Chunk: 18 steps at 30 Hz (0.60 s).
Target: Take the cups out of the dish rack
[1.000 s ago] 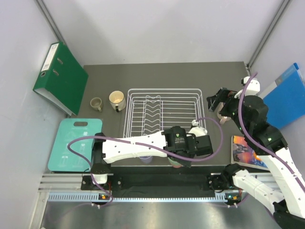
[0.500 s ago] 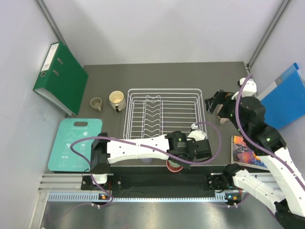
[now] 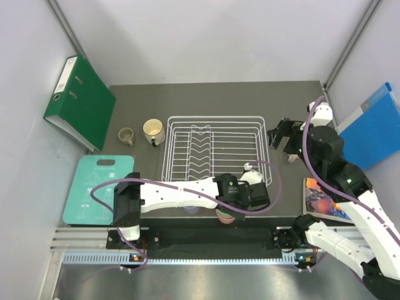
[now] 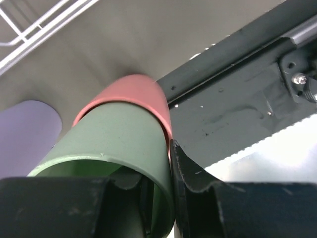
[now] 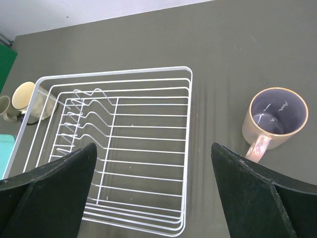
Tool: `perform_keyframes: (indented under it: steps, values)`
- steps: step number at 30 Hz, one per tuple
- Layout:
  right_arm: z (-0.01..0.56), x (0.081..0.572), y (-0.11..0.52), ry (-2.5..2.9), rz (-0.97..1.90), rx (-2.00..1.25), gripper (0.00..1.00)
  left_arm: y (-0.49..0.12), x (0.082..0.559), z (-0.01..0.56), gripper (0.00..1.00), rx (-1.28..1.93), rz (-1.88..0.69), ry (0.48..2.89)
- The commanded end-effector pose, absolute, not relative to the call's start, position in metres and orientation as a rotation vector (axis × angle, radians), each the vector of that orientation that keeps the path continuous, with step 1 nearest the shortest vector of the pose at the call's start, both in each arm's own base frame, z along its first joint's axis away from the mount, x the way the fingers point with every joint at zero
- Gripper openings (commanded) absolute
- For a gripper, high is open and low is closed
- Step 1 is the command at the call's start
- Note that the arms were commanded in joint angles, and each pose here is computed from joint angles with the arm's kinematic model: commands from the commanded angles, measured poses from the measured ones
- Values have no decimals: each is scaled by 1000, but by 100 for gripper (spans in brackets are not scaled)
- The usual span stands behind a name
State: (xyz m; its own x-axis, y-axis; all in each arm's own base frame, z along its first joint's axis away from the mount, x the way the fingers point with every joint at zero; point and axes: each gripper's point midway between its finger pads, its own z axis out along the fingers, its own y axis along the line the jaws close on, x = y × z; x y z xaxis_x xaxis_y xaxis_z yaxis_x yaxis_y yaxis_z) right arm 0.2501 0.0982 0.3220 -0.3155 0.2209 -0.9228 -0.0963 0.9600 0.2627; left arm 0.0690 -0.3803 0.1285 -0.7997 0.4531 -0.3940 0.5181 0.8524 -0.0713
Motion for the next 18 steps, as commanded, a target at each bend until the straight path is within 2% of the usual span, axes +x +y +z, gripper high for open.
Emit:
perform_keyframes:
  steps: [1,18]
  values:
    - [334,254,97,1815,293,87,96,-385,80,133,0,655,-364,2640]
    - [330,254,97,1819,281,76,96,-389,121,126,0,613,-359,2575]
